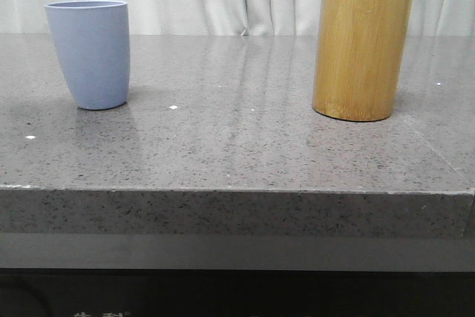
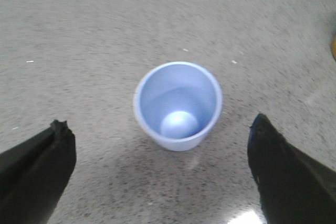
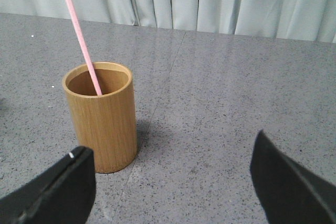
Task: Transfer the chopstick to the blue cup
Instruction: 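Lower the left gripper and grasp the blue cup's rim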
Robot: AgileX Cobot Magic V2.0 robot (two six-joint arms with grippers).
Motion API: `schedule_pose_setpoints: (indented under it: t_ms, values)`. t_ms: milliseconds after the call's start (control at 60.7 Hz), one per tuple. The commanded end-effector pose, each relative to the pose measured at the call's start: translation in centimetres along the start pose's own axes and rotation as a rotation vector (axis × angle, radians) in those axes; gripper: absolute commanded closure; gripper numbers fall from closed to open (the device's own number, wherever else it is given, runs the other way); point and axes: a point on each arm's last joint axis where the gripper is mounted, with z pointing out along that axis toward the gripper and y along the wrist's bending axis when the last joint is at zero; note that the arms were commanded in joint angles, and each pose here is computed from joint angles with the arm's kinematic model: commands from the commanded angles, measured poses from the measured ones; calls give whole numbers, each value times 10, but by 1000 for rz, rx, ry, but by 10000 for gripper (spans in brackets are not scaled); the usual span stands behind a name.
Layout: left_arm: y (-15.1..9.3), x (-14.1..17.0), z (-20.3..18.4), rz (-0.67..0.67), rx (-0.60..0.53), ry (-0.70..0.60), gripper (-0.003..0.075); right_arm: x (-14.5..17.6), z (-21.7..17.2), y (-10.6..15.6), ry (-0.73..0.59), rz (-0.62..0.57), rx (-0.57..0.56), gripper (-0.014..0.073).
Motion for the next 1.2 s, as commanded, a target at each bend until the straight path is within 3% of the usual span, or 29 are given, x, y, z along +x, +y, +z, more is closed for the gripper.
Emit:
schedule_pose_setpoints:
  t_ms: [0,247,823,939,1186]
  values:
    - [-13,-23,0,33,22,-2,81,-18,-2,-1,-107,-2,11,-16]
    - [-40,-49,49,84,115,183,81,-18,-2,-1,-107,-2,11,-16]
    - [-40,-39,123,112,86,353,89,-15,-2,0,-76,-2,8,-16]
    - [-39,-35,131,123,72,385,174,-15,-2,0,-76,-2,8,-16]
    - [-34,-36,130,153,24,388,568,-15,-2,0,-76,-2,8,-16]
